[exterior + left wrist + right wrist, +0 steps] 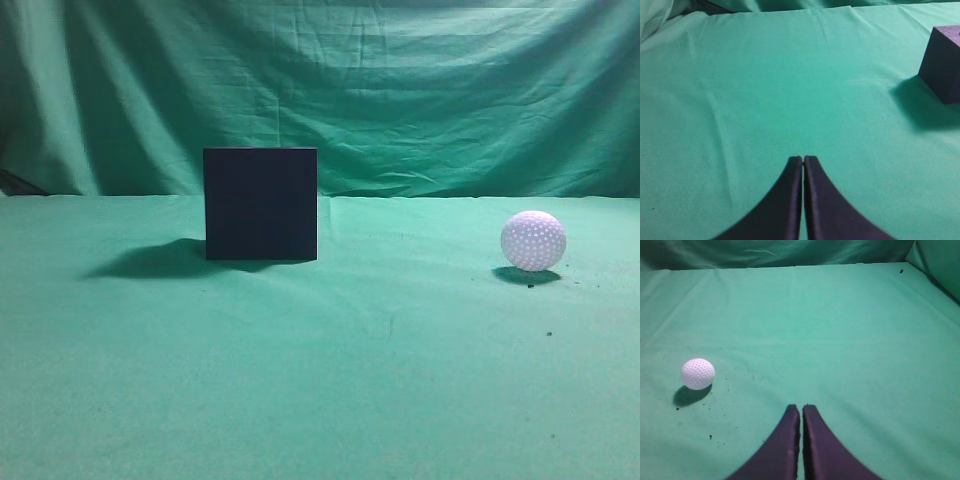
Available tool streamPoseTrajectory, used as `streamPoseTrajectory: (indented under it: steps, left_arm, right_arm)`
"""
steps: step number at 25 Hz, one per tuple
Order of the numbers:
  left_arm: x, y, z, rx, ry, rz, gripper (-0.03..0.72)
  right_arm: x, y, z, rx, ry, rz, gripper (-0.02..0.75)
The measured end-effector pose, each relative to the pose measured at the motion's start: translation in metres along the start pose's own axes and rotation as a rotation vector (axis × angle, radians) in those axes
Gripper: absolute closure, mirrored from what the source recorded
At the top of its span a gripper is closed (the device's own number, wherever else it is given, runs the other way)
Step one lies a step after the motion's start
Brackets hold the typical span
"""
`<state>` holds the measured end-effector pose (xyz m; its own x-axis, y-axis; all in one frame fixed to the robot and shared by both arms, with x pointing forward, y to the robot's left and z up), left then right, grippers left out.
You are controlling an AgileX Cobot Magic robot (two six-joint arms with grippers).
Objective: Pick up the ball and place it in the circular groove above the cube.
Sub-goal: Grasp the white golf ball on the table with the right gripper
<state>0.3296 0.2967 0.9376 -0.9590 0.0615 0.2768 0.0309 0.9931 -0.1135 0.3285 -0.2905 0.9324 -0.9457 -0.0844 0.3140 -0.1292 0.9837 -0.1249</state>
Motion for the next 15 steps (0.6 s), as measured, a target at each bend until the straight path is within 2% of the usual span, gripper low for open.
streamPoseTrajectory:
  steps: [15]
  left_arm:
    - [0.0000, 0.0000, 0.0000, 0.000, 0.000, 0.000, 0.688]
  right_arm:
    - [0.0000, 0.0000, 0.0002, 0.002, 0.002, 0.000, 0.738]
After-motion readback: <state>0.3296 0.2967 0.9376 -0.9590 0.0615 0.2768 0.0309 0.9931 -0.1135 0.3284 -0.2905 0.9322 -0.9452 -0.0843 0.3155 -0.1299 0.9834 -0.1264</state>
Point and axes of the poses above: a point on each arm's last joint axis where the gripper is mounted, x pointing back along that axis away from the gripper, y along the wrist's bending axis when the last joint is at zero, z = x × y, the point moved 4 cm from there along -x, pointing out along that axis toward the gripper, and after that the axes turned 10 degrees about x, right-handed, at the moved point
